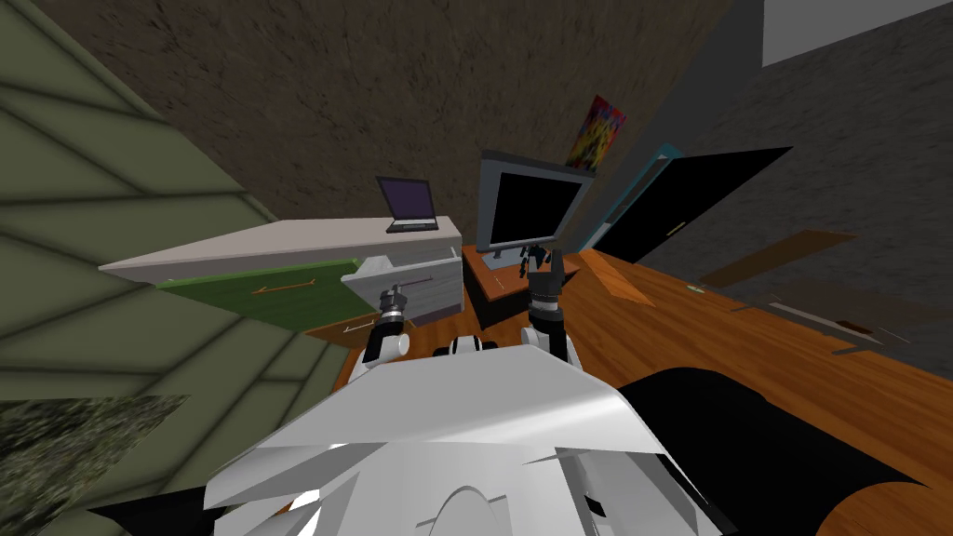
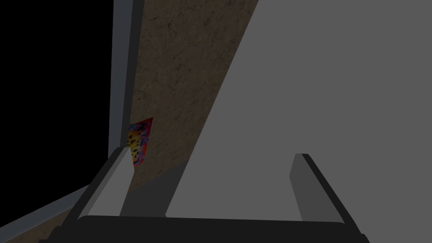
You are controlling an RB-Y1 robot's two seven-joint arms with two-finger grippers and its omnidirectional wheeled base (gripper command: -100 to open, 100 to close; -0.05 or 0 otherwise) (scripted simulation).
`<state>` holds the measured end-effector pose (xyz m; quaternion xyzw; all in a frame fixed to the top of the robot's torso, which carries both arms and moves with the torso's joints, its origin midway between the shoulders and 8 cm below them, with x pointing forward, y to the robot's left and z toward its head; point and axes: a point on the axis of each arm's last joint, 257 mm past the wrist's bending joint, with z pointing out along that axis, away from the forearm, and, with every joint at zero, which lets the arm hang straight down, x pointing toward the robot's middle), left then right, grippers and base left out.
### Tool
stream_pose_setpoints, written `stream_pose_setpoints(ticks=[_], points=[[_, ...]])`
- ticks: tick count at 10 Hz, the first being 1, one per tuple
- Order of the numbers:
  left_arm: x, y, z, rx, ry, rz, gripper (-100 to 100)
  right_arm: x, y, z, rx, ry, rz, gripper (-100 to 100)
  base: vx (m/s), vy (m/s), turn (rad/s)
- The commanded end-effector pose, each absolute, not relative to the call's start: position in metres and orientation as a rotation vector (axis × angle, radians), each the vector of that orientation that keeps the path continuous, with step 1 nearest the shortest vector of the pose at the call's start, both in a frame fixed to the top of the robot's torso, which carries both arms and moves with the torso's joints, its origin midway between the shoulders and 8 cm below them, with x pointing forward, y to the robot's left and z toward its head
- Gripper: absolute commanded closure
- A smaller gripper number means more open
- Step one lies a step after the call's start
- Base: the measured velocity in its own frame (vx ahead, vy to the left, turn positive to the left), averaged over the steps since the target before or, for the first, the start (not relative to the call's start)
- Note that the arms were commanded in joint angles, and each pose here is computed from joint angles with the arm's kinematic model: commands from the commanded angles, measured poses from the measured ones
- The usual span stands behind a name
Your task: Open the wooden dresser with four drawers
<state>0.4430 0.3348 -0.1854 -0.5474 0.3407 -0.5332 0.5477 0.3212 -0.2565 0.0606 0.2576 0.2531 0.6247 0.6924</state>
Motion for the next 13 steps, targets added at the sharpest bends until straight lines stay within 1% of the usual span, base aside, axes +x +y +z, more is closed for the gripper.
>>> stream_pose_setpoints(ticks=[1, 2, 10, 11, 12, 13], points=[[0.441, 0.334, -0.184, -1.295, 0.806, -1.264, 100, 0.321, -0.256, 0.061, 0.576, 0.565, 1.396, 0, -0.094, -0.037, 0.009], [0.436, 0.336, -0.179, -1.308, 0.810, -1.257, -100, 0.321, -0.256, 0.061, 0.576, 0.566, 1.395, 0, -0.006, -0.008, -0.014], [0.418, 0.342, -0.135, -1.311, 0.801, -1.254, -100, 0.321, -0.257, 0.060, 0.576, 0.566, 1.395, 0, 0.021, -0.002, -0.011], [0.420, 0.342, -0.143, -1.320, 0.807, -1.249, -100, 0.321, -0.257, 0.060, 0.576, 0.566, 1.395, 0, 0.010, 0.001, -0.001], [0.420, 0.342, -0.144, -1.323, 0.809, -1.248, 0, 0.321, -0.257, 0.061, 0.576, 0.566, 1.395, 0, 0.000, 0.000, 0.000], [0.420, 0.343, -0.145, -1.324, 0.810, -1.247, 0, 0.321, -0.257, 0.061, 0.576, 0.566, 1.395, 0, 0.000, 0.000, 0.000]])
